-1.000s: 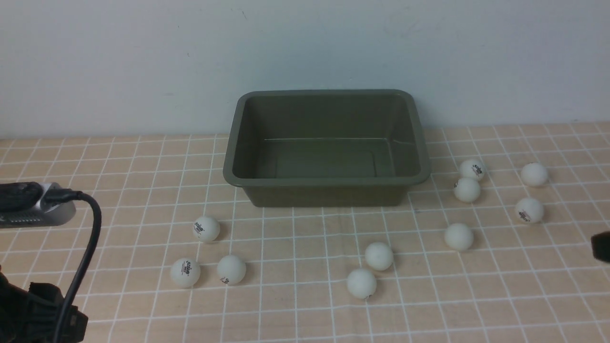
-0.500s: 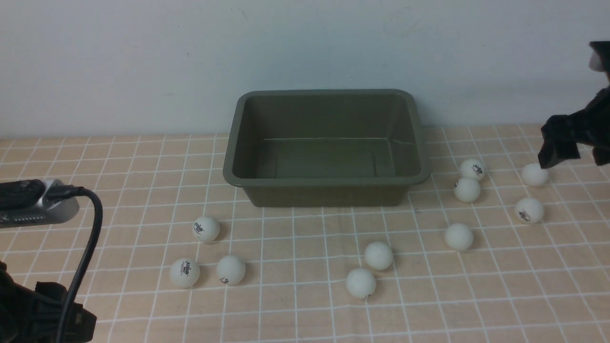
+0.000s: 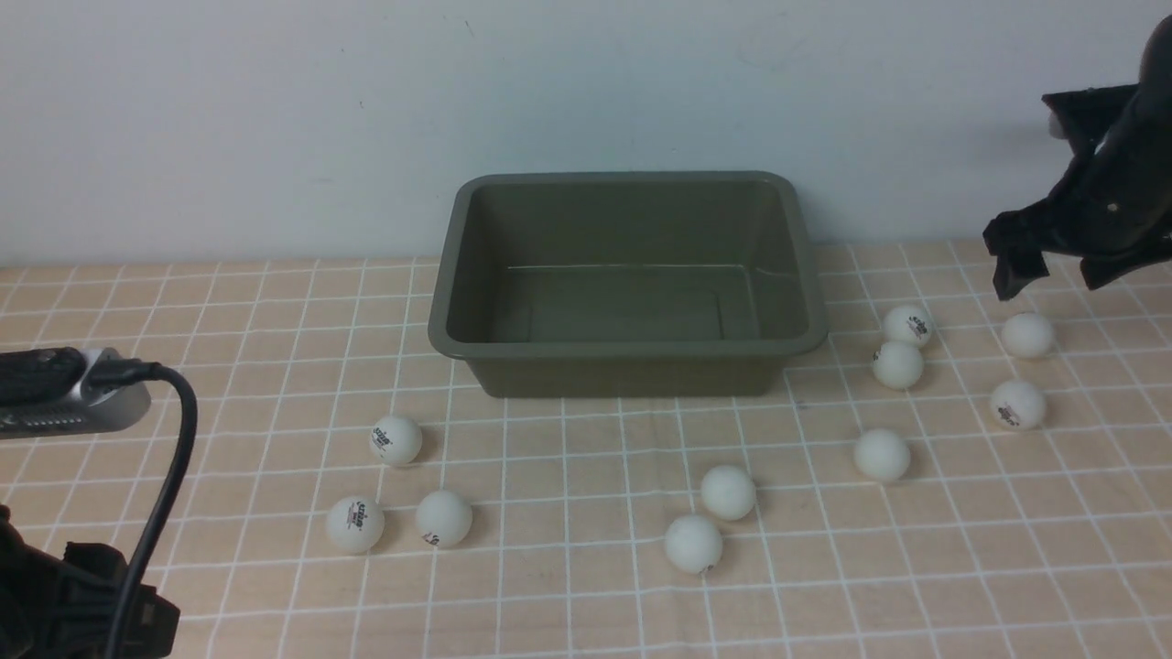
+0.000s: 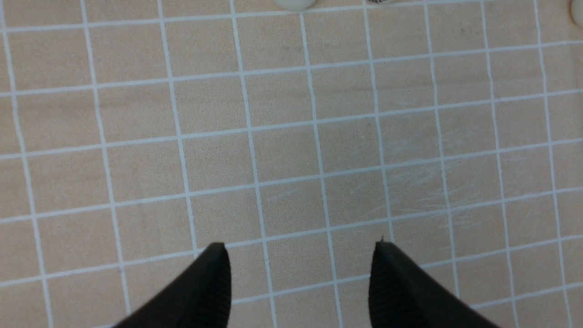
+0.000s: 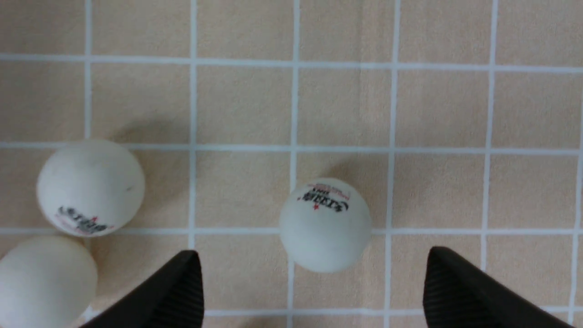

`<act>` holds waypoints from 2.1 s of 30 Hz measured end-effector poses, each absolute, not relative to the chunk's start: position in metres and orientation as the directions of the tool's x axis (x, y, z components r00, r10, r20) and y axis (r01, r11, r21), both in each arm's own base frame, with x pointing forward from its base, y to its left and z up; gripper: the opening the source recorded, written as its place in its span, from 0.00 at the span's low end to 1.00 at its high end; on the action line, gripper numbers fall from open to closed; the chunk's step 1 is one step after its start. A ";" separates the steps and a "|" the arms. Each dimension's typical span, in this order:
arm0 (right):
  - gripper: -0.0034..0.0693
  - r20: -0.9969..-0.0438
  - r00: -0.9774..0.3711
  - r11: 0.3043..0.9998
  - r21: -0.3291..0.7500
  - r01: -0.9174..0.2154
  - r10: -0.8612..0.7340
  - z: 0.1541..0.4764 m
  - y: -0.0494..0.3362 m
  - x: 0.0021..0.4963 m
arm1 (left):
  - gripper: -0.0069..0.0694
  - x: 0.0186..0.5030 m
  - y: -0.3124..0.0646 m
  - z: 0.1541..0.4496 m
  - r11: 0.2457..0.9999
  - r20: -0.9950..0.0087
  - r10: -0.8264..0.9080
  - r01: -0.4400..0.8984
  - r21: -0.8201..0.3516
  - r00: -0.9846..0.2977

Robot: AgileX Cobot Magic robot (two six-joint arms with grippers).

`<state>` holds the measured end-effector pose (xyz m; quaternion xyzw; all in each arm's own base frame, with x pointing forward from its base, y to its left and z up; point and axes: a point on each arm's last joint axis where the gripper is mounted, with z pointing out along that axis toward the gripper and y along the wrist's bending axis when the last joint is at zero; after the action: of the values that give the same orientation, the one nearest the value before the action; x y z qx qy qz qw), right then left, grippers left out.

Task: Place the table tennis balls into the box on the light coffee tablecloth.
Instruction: 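Reach for and grasp a ping pong ball on the table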

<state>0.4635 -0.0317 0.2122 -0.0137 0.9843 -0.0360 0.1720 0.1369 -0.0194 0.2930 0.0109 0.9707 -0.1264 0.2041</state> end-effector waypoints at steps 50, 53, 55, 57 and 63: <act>0.55 -0.280 -0.957 0.997 0.050 0.064 0.076 0.163 -0.041 0.478 | 0.54 0.138 -0.019 0.293 0.969 -0.409 -0.032 0.073 -0.237 -0.912; 0.55 -0.299 -0.947 0.988 0.131 0.081 0.118 0.183 -0.035 0.484 | 0.54 0.138 -0.019 0.293 0.969 -0.410 -0.031 0.074 -0.236 -0.912; 0.55 -0.312 -0.940 0.971 0.227 0.069 0.140 0.202 -0.027 0.489 | 0.54 0.138 -0.019 0.293 0.969 -0.410 -0.030 0.074 -0.236 -0.912; 0.55 -0.321 -0.935 0.945 0.323 0.042 0.152 0.217 -0.016 0.492 | 0.54 0.138 -0.019 0.293 0.969 -0.410 -0.029 0.075 -0.236 -0.912; 0.55 -0.448 -0.892 0.837 0.508 -0.203 0.055 0.264 0.053 0.498 | 0.54 0.139 -0.019 0.294 0.969 -0.421 -0.033 0.074 -0.234 -0.906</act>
<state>0.4977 0.0527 0.2638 -0.0397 0.9307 0.2826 0.2288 0.1390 -0.0188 0.2938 0.0107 0.9685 -0.1233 0.2162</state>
